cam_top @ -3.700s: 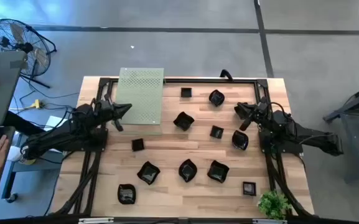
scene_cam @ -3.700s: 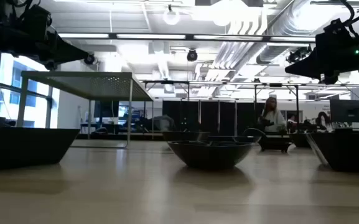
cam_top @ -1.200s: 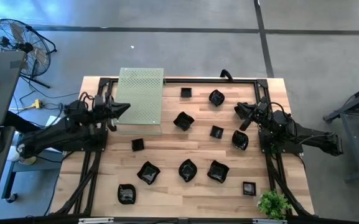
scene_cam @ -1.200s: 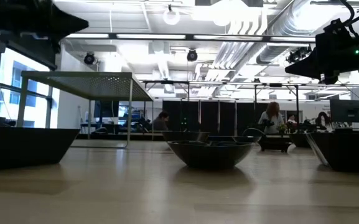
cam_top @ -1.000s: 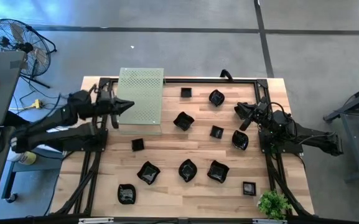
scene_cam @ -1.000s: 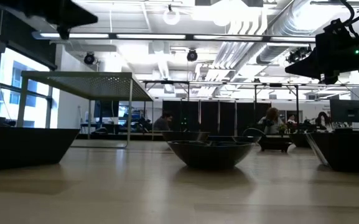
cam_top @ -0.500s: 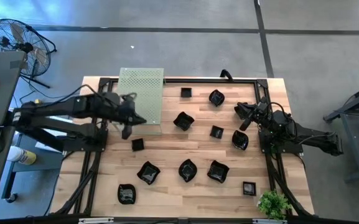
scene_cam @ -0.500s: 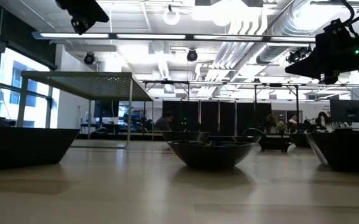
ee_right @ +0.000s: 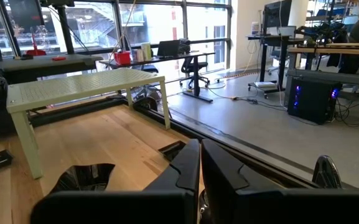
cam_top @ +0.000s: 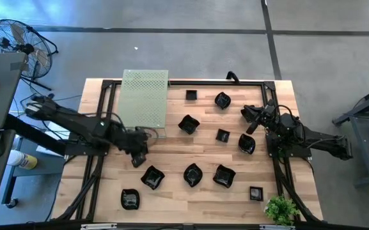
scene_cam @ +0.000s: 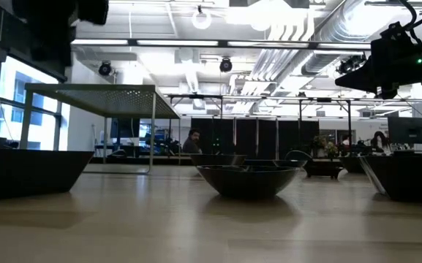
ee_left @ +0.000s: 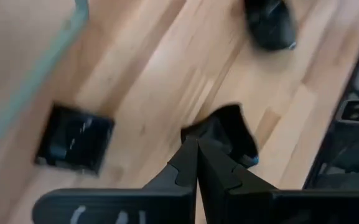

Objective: Pick & Place Mini shaped plates
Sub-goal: Put the distorted square plate on the shelf

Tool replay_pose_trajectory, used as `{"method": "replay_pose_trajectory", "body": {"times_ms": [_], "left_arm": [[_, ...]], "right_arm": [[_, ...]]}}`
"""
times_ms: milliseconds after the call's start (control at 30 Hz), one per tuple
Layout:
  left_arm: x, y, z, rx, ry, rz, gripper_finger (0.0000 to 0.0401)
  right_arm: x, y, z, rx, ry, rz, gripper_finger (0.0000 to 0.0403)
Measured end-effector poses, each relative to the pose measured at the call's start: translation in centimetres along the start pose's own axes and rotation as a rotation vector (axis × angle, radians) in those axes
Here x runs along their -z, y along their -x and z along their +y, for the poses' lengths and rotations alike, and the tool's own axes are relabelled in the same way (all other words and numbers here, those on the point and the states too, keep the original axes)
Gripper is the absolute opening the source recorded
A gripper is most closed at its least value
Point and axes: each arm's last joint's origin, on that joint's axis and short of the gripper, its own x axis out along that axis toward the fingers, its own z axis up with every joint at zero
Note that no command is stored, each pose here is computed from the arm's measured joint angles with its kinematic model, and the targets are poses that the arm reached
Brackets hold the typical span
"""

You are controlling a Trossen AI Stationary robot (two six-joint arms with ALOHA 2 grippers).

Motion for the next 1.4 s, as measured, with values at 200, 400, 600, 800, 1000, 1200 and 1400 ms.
{"method": "replay_pose_trajectory", "body": {"times_ms": [200, 400, 600, 800, 1000, 1200, 1400], "left_arm": [[1.2, -2.4, -1.2, -0.064, 0.192, 0.074, 0.0049], [1.6, -4.1, -1.6, -0.113, 0.307, 0.124, 0.0112], [1.7, -6.4, -1.9, -0.098, 0.325, 0.126, 0.0116], [2.3, -8.2, -1.2, -0.164, 0.357, 0.141, 0.0111], [2.7, -9.4, -0.8, -0.109, 0.356, 0.126, 0.0111], [3.2, -10.1, -0.1, -0.101, 0.355, 0.138, 0.0111], [3.3, -10.2, 0.1, -0.105, 0.331, 0.137, 0.0108]], "right_arm": [[0.0, 0.0, 0.0, 0.000, 0.000, 0.000, 0.0012], [0.0, 0.0, 0.0, 0.000, 0.000, 0.000, 0.0012], [0.0, 0.0, 0.0, 0.000, 0.000, 0.000, 0.0012], [0.0, 0.0, 0.0, 0.000, 0.001, 0.003, 0.0012], [0.0, 0.0, 0.0, 0.000, 0.001, 0.003, 0.0012], [0.0, 0.0, 0.0, 0.000, 0.001, 0.003, 0.0012], [0.0, 0.0, 0.0, 0.001, 0.002, 0.003, 0.0012]]}}
